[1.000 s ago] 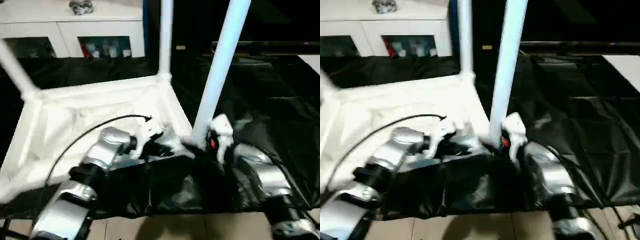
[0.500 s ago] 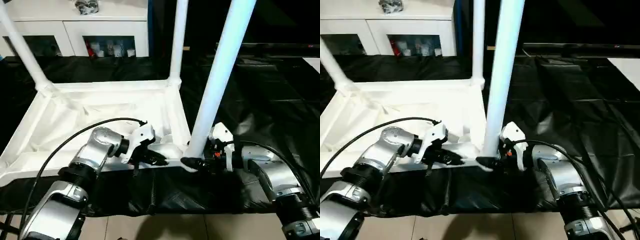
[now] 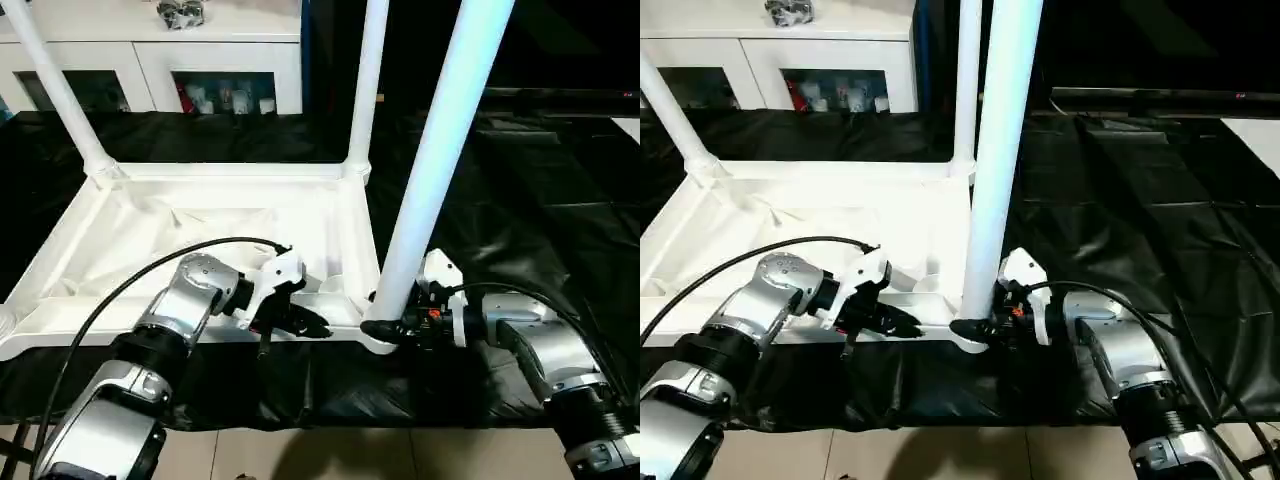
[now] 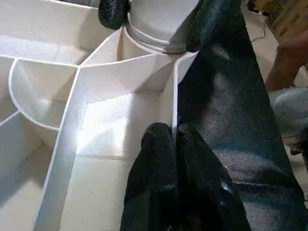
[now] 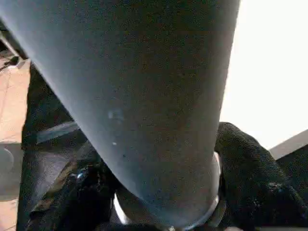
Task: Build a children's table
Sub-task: Rotate leg to tighten
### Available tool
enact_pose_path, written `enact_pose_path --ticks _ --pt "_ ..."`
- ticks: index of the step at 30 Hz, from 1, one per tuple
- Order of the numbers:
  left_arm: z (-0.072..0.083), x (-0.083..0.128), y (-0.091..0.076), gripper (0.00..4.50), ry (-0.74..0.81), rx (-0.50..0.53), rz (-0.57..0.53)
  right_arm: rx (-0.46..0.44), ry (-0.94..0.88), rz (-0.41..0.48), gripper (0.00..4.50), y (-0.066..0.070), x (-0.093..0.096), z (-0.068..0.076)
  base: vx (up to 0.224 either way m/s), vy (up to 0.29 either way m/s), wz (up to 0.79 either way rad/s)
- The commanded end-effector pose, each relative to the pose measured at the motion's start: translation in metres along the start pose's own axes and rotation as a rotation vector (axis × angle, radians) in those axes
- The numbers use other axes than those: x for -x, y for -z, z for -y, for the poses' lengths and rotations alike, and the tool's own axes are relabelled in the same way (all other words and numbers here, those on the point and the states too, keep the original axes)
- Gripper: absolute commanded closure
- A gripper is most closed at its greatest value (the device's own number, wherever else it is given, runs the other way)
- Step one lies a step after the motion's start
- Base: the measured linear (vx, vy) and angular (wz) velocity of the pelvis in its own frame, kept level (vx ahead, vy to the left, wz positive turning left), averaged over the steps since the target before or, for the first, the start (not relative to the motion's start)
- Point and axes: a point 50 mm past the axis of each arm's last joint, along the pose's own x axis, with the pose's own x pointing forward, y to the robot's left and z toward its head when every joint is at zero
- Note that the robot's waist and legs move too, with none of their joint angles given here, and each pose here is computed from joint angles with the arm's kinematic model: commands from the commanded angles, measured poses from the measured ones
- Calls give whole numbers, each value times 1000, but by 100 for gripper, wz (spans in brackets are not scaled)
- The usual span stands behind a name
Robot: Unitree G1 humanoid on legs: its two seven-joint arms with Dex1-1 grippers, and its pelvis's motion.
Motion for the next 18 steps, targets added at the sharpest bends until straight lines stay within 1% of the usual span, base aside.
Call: enact_pose_path --ticks 1,2,3,4,6,7,8,9,10,11,12,13,14,15,18 --pt "-5 -23 -14 450 -92 2 21 -29 131 0 191 9 -20 -1 0 0 0" --pt "-5 -23 -14 450 -92 2 21 -29 131 0 192 9 -20 -1 0 0 0" --pt "-9 -36 -22 450 -180 28 48 -82 324 9 193 13 -27 7 0 0 0" --pt "-9 -36 -22 450 -180 28 48 -82 324 9 193 13 -27 7 0 0 0" --pt "-9 -47 -28 450 -219 44 71 -164 462 32 193 15 -35 10 0 0 0" --pt "-9 -47 -28 450 -219 44 71 -164 462 32 193 15 -35 10 0 0 0" --pt "-8 -50 -29 450 -225 48 76 -187 500 39 193 15 -38 11 0 0 0" --pt "-5 -66 -36 450 -258 51 99 -273 630 70 193 13 -57 8 0 0 0" --pt "-5 -66 -36 450 -258 51 99 -273 630 70 193 13 -57 8 0 0 0" --pt "-2 -71 -38 450 -256 50 103 -272 653 79 193 10 -65 5 0 0 0" --pt "-2 -72 -38 450 -256 50 104 -271 656 80 137 9 -66 5 0 0 0" --pt "0 -75 -39 450 -251 47 103 -259 663 91 123 7 -71 3 0 0 0" --pt "1 -75 -39 450 -245 41 101 -245 657 101 123 4 -73 2 0 0 0" --pt "2 -75 -36 450 -233 22 88 -229 670 144 112 0 -71 3 0 0 0" --pt "2 -70 -33 450 -221 7 82 -198 638 179 80 -4 -62 7 0 0 0"
